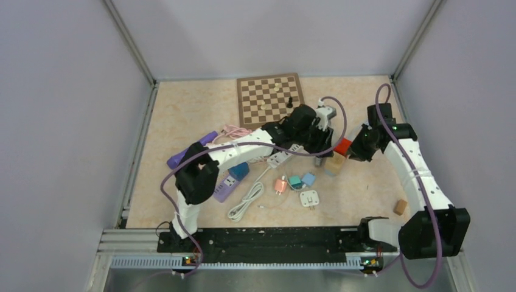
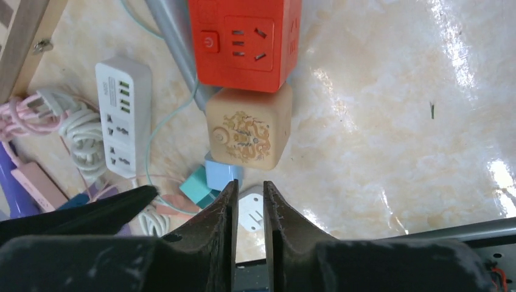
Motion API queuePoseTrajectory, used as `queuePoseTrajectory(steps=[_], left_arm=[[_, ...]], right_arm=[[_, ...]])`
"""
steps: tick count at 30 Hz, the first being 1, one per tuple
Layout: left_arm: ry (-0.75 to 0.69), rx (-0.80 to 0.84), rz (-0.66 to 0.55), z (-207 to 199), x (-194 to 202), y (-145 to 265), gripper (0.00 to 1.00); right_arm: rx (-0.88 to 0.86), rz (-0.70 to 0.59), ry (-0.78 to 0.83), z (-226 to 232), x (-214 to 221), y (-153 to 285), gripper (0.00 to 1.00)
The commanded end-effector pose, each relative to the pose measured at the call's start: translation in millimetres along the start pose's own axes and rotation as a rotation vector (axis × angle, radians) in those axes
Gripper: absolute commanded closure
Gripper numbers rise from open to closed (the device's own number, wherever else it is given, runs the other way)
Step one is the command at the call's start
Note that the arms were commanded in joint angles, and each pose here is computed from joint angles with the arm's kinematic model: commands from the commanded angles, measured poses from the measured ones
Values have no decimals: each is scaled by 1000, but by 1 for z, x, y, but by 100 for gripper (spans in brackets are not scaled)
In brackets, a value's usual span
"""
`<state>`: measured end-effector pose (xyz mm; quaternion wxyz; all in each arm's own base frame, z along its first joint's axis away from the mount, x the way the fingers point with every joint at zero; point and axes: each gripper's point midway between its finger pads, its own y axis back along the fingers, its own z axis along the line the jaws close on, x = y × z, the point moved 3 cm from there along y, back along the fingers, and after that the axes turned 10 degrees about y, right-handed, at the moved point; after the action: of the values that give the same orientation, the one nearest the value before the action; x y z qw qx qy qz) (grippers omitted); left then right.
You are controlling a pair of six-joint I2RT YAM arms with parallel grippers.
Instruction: Insert the plug
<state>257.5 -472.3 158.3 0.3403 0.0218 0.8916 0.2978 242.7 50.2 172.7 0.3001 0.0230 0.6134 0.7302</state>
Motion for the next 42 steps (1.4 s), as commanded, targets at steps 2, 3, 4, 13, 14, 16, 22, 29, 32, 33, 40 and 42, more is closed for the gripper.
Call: queuePoseTrajectory(steps=[2, 3, 4, 13, 14, 16, 22, 29, 32, 33, 40, 42], left_arm=[[-58, 4, -231, -22, -63, 73, 51], [-47, -20, -247, -14, -65, 81, 51], [-35, -50, -268, -6, -67, 90, 49], [95, -298, -430, 68, -52, 167, 41], [105, -324, -449, 73, -50, 174, 40], [135, -385, -491, 86, -47, 188, 38], [172, -457, -554, 101, -39, 206, 35], [176, -461, -540, 106, -33, 207, 34], [172, -466, -544, 107, -33, 209, 34], [172, -467, -548, 108, -34, 211, 34], [177, -470, -571, 115, -37, 221, 34], [180, -469, -572, 117, -37, 223, 34]], right_arm=[[-126, -40, 104, 7, 10, 22, 76], [-192, -41, 132, 13, 16, 22, 74], [-264, -44, 159, 19, 23, 21, 73], [-412, -113, 424, 38, 86, 5, 28], [-410, -106, 445, 40, 93, 1, 25], [-374, -89, 476, 41, 102, -9, 22], [-318, -99, 534, 61, 110, -36, 27], [-264, -102, 714, 76, 113, -71, 35], [-245, -107, 807, 79, 107, -79, 35], [-242, -112, 844, 80, 105, -80, 35], [-241, -115, 1006, 90, 97, -87, 36], [-249, -86, 1035, 91, 100, -94, 38]])
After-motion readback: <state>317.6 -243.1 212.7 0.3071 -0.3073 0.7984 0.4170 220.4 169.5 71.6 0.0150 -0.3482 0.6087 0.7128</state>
